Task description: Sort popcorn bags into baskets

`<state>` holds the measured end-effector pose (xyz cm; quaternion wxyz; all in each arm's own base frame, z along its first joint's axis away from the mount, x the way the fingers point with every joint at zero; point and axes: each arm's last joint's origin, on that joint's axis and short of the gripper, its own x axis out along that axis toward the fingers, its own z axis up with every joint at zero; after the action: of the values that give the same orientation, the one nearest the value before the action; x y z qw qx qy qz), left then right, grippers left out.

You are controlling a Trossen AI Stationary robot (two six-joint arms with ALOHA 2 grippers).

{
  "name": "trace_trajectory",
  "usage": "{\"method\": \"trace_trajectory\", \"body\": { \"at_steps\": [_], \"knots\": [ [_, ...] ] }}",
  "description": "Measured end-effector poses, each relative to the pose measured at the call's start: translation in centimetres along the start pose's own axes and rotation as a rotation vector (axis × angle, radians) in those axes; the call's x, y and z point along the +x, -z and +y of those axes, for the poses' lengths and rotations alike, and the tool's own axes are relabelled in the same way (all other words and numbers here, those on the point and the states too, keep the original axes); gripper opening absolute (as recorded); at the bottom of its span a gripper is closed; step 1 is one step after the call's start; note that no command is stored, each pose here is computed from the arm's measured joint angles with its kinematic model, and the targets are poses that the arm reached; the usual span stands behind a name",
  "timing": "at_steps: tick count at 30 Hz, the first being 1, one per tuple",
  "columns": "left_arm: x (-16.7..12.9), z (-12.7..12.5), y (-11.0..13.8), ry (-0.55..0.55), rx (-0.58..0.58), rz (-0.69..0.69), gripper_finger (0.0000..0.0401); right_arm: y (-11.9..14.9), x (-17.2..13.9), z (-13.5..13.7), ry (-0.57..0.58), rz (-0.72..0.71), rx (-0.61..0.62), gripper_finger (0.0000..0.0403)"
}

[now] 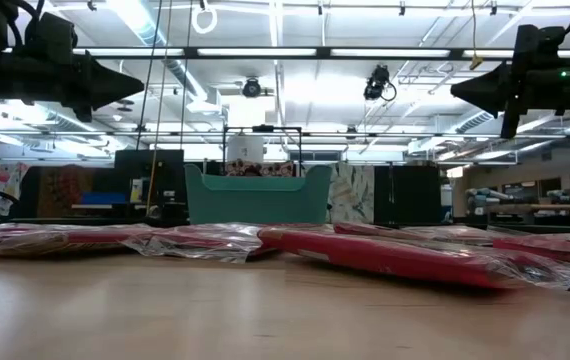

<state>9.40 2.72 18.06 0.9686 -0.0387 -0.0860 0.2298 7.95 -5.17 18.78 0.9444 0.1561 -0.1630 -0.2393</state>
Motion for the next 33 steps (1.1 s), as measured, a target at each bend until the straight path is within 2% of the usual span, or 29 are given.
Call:
{"method": "trace_trajectory", "body": {
  "at_steps": [24, 28, 30, 33],
  "knots": [
    [0.00, -0.03, -0.32, 0.002, 0.005, -0.032, 0.0025, 0.00, 0.00, 0.00, 0.000, 0.000, 0.000, 0.0025],
    [0.00, -0.04, -0.30, 0.011, -0.081, -0.029, 0.0025, 0.00, 0.00, 0.00, 0.000, 0.000, 0.000, 0.0025],
    [-0.01, -0.23, -0.20, 0.077, -0.120, -0.012, 0.0025, 0.00, 0.00, 0.00, 0.000, 0.000, 0.000, 0.0025],
    [-0.16, -0.87, -0.84, 0.296, -0.146, -0.052, 0.0025, 0.00, 0.00, 0.00, 0.000, 0.000, 0.000, 0.0025]
  ]
}}
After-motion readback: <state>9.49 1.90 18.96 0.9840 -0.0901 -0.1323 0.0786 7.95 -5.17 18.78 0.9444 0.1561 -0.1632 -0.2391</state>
